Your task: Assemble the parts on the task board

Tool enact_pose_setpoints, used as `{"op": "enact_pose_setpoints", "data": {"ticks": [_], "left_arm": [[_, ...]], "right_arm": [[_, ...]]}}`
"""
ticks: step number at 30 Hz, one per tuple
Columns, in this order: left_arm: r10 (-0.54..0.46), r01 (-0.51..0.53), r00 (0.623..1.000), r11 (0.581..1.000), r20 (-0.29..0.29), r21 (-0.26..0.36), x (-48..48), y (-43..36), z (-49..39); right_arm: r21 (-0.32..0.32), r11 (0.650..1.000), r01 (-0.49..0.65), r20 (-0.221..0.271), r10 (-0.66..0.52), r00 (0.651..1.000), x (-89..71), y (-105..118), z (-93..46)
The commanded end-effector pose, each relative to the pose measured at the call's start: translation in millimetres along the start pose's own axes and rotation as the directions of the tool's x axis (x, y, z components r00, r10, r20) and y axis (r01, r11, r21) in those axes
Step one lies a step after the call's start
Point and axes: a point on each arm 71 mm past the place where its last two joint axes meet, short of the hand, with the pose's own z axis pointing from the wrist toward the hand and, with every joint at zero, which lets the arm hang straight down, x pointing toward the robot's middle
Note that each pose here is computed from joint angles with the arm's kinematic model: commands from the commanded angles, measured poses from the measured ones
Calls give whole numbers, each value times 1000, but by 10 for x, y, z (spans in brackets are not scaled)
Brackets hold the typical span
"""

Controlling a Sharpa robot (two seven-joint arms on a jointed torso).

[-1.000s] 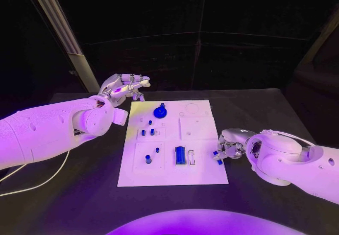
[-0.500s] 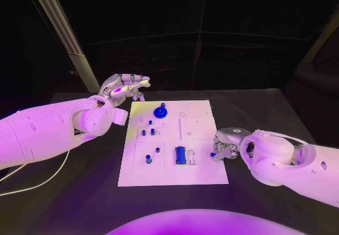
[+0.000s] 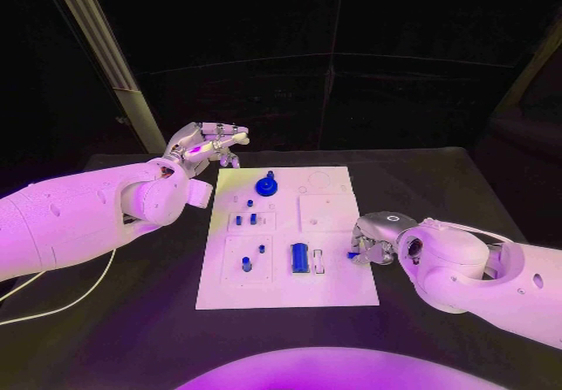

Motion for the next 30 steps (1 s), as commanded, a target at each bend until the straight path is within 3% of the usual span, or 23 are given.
{"op": "enact_pose_setpoints", "data": {"ticks": [1, 12, 30], "left_arm": [[-8, 8, 1000, 1000, -13, 6, 18, -13, 8], [-8, 8, 1000, 1000, -14, 5, 25, -10, 13], [-9, 9, 1000, 1000, -16, 5, 37, -8, 16]], "right_arm": [[7, 994, -109, 31, 109, 994, -13, 3, -27], [5, 956, -292, 40, 291, 956, -28, 31, -71], [47, 904, -424, -48, 426, 903, 45, 126, 27]]}}
